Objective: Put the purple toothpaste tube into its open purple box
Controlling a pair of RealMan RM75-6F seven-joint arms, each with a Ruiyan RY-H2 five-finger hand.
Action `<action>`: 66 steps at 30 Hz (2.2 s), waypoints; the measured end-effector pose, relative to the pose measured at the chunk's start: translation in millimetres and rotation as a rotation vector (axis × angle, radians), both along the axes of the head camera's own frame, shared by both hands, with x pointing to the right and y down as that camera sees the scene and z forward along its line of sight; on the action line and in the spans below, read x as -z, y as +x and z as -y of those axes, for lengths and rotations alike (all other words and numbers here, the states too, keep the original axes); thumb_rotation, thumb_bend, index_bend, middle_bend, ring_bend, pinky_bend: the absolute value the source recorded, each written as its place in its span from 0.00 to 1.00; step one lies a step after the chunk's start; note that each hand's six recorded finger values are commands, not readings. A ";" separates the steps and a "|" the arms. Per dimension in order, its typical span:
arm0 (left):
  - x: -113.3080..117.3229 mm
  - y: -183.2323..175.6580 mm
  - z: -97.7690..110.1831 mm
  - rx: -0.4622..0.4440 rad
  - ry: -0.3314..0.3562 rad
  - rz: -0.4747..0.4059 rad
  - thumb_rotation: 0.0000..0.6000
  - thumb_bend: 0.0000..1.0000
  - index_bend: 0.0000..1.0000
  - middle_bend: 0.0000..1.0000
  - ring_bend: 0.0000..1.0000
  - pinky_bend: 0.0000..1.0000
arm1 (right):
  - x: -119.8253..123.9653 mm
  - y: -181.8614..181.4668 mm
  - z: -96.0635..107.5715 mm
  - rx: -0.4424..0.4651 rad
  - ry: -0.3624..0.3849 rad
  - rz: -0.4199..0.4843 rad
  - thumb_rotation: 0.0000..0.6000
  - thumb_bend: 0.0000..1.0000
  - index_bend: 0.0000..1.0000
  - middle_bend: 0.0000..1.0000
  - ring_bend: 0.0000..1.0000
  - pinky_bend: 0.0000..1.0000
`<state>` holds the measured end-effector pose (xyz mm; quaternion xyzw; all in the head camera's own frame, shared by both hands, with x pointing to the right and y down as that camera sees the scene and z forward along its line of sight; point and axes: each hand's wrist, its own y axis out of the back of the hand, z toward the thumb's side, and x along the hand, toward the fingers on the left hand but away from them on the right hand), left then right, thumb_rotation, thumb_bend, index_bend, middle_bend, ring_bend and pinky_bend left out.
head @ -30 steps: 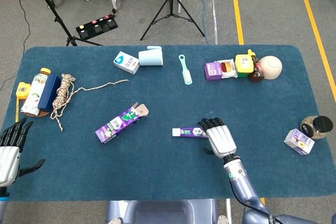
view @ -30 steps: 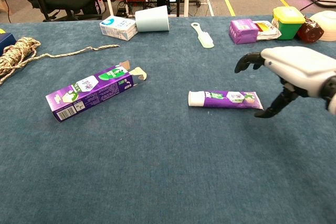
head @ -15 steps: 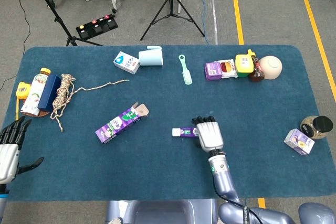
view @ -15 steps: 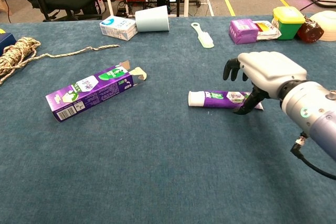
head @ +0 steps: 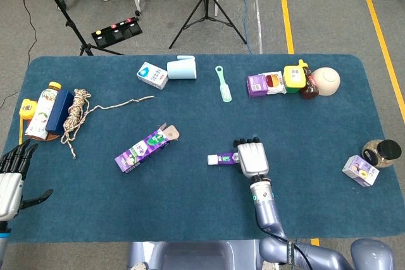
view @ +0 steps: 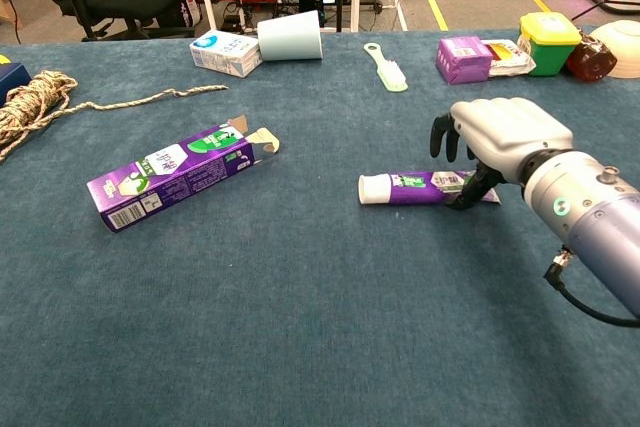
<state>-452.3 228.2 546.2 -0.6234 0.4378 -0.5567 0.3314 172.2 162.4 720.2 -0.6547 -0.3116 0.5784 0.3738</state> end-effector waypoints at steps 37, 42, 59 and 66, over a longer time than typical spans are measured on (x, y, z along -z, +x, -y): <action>-34.9 17.1 30.6 0.010 -0.070 -0.070 1.00 0.08 0.00 0.00 0.00 0.07 | 34.8 -0.4 7.3 0.172 0.109 0.012 1.00 0.43 0.56 0.58 0.57 0.43; -59.0 40.2 56.6 0.002 -0.158 -0.149 1.00 0.08 0.00 0.00 0.00 0.07 | 53.1 9.0 12.0 0.195 0.154 0.003 1.00 0.44 0.57 0.58 0.57 0.43; -127.3 165.4 97.3 -0.071 -0.253 -0.240 1.00 0.08 0.00 0.00 0.00 0.07 | 73.8 32.8 24.7 0.163 0.202 -0.026 1.00 0.48 0.57 0.59 0.58 0.43; -153.4 184.3 89.7 -0.063 -0.254 -0.204 1.00 0.08 0.00 0.00 0.00 0.07 | 72.1 37.0 29.0 0.151 0.199 -0.036 1.00 0.50 0.57 0.59 0.58 0.43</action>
